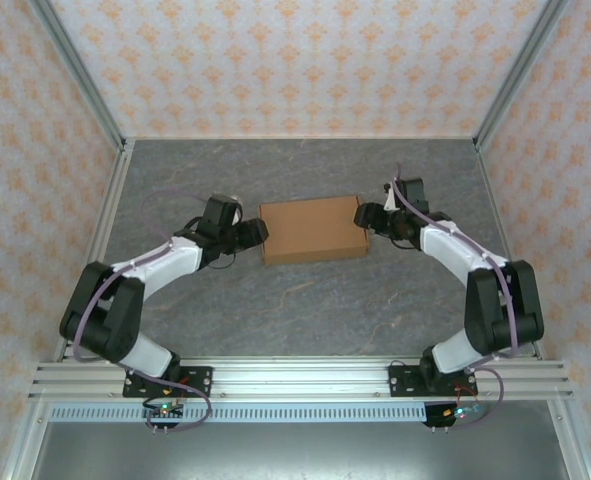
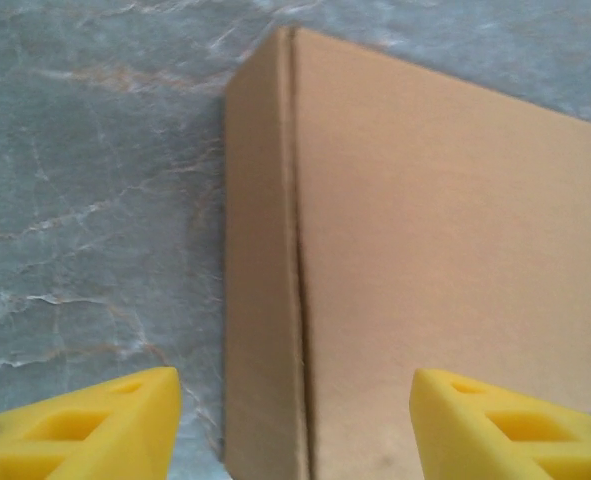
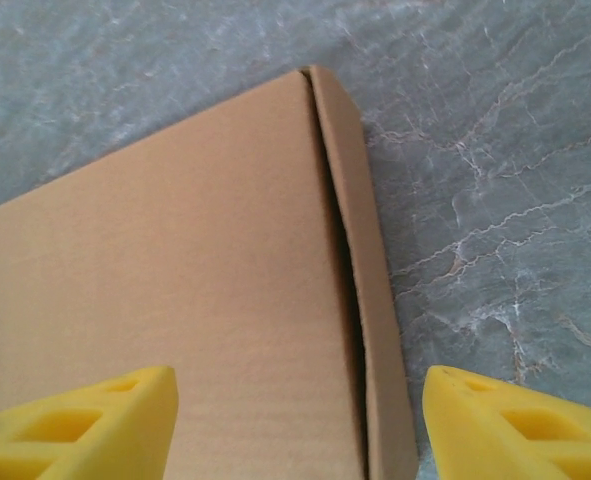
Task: Fold the paper box
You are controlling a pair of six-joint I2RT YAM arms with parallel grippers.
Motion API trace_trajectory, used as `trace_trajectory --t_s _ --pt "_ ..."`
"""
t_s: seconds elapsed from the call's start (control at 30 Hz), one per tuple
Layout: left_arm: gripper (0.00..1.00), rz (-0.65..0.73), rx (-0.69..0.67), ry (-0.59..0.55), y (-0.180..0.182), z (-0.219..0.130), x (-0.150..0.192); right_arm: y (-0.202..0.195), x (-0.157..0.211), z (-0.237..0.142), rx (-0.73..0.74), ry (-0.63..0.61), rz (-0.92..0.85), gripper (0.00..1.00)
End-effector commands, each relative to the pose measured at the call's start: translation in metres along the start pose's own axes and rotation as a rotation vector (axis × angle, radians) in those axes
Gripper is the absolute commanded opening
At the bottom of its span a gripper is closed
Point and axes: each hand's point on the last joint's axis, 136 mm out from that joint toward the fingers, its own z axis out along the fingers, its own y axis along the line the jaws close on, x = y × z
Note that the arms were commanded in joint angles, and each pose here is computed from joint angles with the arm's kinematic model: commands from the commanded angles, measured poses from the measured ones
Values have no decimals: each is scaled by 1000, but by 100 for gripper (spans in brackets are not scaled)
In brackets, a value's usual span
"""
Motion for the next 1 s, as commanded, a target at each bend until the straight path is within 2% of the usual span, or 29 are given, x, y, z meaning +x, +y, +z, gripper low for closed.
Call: trace_trajectory --t_s 0.0,0.17,0.43,0.57,0.97 --pt "63 -3 53 32 -13 9 -5 -3 3 7 0 50 6 69" --pt "63 20 33 54 -13 23 -9 4 7 24 -62 86 17 66" --pt "58 4 22 81 -14 45 -13 23 9 46 -139 105 39 52" --pt "57 3 -6 84 -9 56 -21 32 5 55 -146 97 38 48" --pt "57 12 -63 101 0 99 -71 40 -47 93 -107 14 69 46"
